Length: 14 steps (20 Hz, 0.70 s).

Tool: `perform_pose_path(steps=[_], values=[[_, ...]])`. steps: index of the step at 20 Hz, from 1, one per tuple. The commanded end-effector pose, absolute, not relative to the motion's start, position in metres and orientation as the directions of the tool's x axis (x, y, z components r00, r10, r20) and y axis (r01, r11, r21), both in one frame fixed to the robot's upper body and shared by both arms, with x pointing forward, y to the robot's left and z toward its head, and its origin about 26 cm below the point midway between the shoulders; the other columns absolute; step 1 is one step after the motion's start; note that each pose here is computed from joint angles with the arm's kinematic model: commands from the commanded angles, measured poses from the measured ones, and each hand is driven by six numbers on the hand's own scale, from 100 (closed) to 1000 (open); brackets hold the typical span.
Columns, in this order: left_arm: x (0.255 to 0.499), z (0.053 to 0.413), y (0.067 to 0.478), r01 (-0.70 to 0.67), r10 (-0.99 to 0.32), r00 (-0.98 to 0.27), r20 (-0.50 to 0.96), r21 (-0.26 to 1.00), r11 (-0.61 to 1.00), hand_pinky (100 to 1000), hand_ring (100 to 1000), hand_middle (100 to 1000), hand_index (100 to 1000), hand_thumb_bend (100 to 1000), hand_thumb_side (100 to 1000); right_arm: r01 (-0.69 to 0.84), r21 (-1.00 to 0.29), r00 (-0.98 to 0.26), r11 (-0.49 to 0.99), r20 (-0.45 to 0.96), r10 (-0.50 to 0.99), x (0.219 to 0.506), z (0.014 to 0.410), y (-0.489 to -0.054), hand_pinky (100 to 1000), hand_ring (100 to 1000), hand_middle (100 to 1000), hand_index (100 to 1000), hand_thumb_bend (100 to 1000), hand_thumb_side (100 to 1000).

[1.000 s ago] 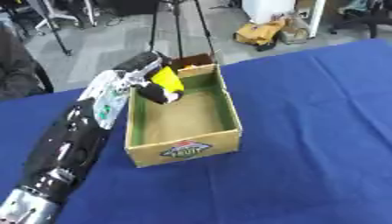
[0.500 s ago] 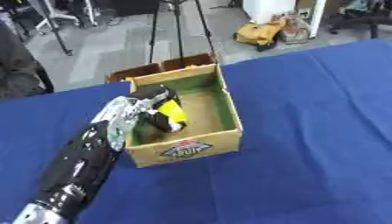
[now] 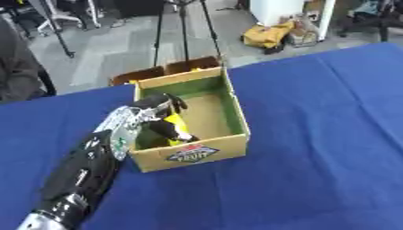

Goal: Pick up objects on the table and place them in the box.

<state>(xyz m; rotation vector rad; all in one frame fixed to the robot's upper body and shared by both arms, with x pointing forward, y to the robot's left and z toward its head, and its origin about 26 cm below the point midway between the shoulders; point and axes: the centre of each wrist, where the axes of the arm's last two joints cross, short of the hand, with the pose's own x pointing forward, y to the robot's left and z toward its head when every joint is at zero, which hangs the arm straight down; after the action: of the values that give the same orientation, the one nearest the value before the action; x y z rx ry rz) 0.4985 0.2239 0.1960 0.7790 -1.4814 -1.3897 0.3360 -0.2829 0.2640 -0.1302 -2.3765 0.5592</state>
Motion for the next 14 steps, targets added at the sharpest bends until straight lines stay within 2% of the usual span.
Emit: perform_pose_path(steps=[1,9,14], values=[[0.497,0.24,0.227,-0.001,-0.883,-0.425,0.198,0.976,0.219,802,750,764,883,1000,772,-0.045,-0.428,-0.771,0.903,0.59,0.241,0.334,0.27,-0.285,683,676,756,930,406,775],[0.474,0.285,0.234,-0.248,-0.789,-0.587,0.182,0.888,0.388,793,745,761,866,1000,785,-0.041,-0.421,-0.763,0.906,0.599,0.244,0.335,0.266,-0.288,683,677,756,929,419,771],[0.453,0.284,0.261,-0.344,-0.758,-0.625,0.187,0.806,0.482,759,723,742,844,1000,863,-0.028,-0.415,-0.756,0.91,0.604,0.252,0.336,0.265,-0.291,683,677,757,929,405,775]])
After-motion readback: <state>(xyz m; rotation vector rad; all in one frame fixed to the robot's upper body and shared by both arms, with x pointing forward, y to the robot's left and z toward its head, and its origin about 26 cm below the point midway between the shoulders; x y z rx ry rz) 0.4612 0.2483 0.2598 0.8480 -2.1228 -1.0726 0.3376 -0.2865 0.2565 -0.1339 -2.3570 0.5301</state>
